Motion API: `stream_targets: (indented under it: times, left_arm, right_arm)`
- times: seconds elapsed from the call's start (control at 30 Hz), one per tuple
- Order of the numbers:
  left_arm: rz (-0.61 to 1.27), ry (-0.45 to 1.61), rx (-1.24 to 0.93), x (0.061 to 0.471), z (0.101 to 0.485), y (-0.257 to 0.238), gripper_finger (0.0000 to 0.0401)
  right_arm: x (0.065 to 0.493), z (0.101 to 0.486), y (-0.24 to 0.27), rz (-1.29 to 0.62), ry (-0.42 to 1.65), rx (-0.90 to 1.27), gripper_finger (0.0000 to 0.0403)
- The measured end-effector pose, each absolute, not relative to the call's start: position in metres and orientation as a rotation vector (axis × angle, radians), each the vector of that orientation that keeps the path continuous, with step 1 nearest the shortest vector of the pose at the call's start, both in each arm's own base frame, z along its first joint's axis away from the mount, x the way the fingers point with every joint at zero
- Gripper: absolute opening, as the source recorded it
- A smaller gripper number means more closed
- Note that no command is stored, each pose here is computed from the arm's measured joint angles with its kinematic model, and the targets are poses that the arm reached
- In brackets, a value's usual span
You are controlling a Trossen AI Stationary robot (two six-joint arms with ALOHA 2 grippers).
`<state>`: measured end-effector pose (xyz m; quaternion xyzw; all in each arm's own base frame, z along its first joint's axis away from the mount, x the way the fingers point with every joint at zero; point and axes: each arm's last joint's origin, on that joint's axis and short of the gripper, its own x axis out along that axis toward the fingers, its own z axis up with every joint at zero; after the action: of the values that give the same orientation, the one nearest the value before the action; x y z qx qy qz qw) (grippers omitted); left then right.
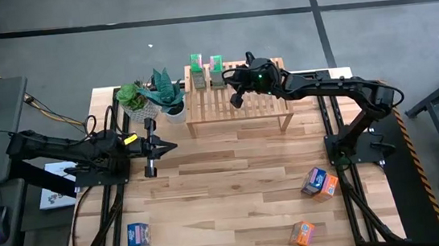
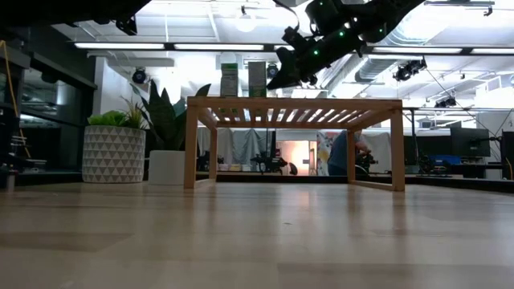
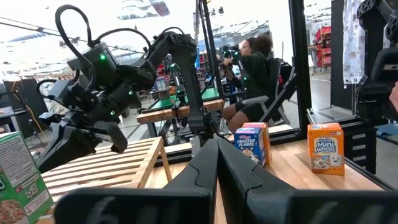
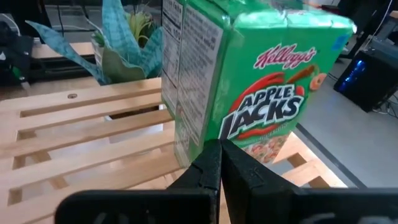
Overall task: Stack cereal on shelf
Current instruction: Put the green cereal box on the shelf aligned with the other green cereal box
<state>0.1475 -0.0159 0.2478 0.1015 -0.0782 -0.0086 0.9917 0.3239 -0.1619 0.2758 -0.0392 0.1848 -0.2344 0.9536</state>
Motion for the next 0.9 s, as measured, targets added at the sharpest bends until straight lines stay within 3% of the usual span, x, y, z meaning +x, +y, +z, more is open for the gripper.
stream_targets:
  times: [0.73,0.9]
  left_arm:
    - [-0.017,-0.156,0.204,0.148,0.248,-0.016,0.0]
    - [-0.016,-0.157,0.204,0.148,0.248,-0.016,0.0]
  right_arm:
    - [0.335,0.259,-0.168,-0.435,0.36,-0.052,0.0]
    - [0.33,0.262,-0.171,-0.59,0.41,-0.114,0.0]
